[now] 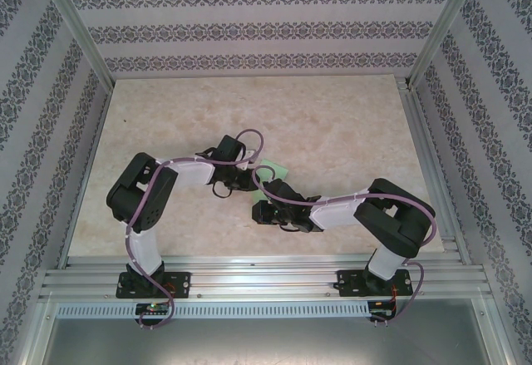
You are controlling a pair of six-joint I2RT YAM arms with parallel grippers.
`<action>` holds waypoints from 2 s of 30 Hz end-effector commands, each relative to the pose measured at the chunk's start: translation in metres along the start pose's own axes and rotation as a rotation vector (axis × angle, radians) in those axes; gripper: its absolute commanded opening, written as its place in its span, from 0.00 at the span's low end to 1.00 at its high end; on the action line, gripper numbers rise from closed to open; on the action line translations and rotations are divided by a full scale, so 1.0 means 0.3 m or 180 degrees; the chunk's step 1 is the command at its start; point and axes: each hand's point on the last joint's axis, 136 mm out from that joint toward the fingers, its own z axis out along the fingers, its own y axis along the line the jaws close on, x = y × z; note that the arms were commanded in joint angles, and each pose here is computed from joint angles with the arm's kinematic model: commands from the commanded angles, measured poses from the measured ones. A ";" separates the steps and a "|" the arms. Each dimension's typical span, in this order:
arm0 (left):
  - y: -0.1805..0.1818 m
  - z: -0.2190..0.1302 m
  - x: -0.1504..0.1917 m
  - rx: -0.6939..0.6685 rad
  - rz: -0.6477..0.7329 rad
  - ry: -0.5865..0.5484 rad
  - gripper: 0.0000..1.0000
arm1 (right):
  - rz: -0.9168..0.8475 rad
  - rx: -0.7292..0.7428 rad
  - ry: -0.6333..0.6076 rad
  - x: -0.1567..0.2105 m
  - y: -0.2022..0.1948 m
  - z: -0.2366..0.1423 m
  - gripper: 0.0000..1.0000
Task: Fold a paper plane with a square sheet of paper (fold left side to right side)
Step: Third fold the triangle at the center of the table.
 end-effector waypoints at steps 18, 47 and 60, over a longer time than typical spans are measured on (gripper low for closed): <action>0.087 -0.151 -0.231 -0.0282 0.0128 -0.0543 0.13 | 0.0144 0.0525 0.0630 0.203 -0.170 -0.007 0.13; 0.008 0.022 0.020 0.0236 0.0113 -0.0092 0.08 | 0.0108 0.0206 0.0360 0.104 -0.073 -0.058 0.14; 0.042 0.048 0.083 0.0142 0.0098 0.0014 0.07 | -0.0442 -0.0081 -0.0178 -0.138 0.058 -0.089 0.12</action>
